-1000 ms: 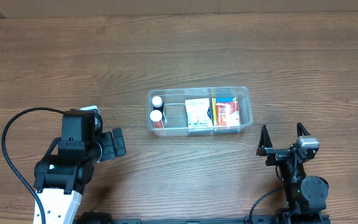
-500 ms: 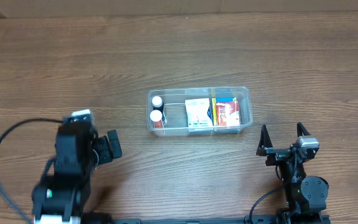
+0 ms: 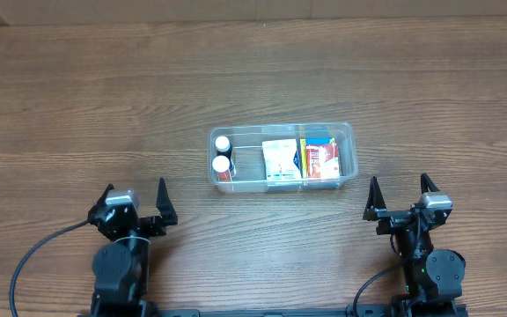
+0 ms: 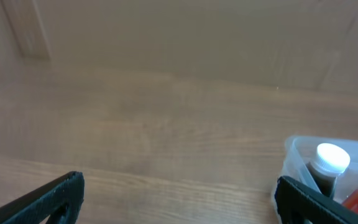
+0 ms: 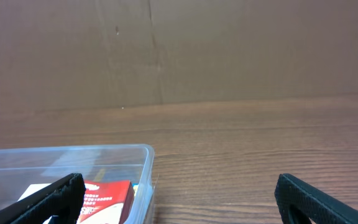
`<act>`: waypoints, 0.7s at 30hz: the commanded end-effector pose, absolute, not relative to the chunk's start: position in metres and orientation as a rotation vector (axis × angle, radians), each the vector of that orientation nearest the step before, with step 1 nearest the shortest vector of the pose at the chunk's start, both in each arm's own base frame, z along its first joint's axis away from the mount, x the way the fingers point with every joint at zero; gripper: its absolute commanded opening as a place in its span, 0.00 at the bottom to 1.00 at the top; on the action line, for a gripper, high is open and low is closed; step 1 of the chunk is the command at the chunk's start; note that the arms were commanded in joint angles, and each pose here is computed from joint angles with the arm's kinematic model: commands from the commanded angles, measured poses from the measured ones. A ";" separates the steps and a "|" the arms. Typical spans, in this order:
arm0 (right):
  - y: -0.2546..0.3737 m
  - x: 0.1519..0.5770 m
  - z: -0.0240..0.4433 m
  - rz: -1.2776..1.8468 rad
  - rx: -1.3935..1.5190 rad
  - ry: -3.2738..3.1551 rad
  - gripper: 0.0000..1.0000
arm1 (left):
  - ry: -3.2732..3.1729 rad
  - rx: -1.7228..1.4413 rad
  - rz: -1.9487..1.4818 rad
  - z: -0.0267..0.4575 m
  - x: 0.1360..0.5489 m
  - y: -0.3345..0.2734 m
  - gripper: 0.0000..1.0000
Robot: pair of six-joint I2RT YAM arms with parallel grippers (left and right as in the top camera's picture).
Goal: Pack container
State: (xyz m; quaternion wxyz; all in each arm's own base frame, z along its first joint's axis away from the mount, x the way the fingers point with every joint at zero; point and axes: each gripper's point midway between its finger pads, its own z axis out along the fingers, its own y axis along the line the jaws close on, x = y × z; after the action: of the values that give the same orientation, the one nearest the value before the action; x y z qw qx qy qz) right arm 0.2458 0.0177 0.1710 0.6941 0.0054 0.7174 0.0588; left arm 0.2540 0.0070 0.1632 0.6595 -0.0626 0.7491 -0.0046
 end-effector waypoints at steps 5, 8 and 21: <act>0.019 0.246 0.170 0.131 0.002 1.596 1.00 | 1.576 0.167 0.072 0.173 0.253 -0.013 1.00; 0.019 0.246 0.170 0.131 0.002 1.596 1.00 | 1.667 0.159 0.040 0.151 0.251 -0.015 1.00; 0.019 0.246 0.170 0.131 0.002 1.596 1.00 | 1.714 0.113 0.008 0.140 0.248 -0.013 1.00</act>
State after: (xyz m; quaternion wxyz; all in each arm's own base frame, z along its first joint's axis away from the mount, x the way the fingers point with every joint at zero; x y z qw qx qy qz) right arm 0.2458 0.0177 0.1711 0.6942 0.0056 0.7173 0.0589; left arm 0.2485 -0.0120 0.1392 0.6506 0.0496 0.7578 0.0100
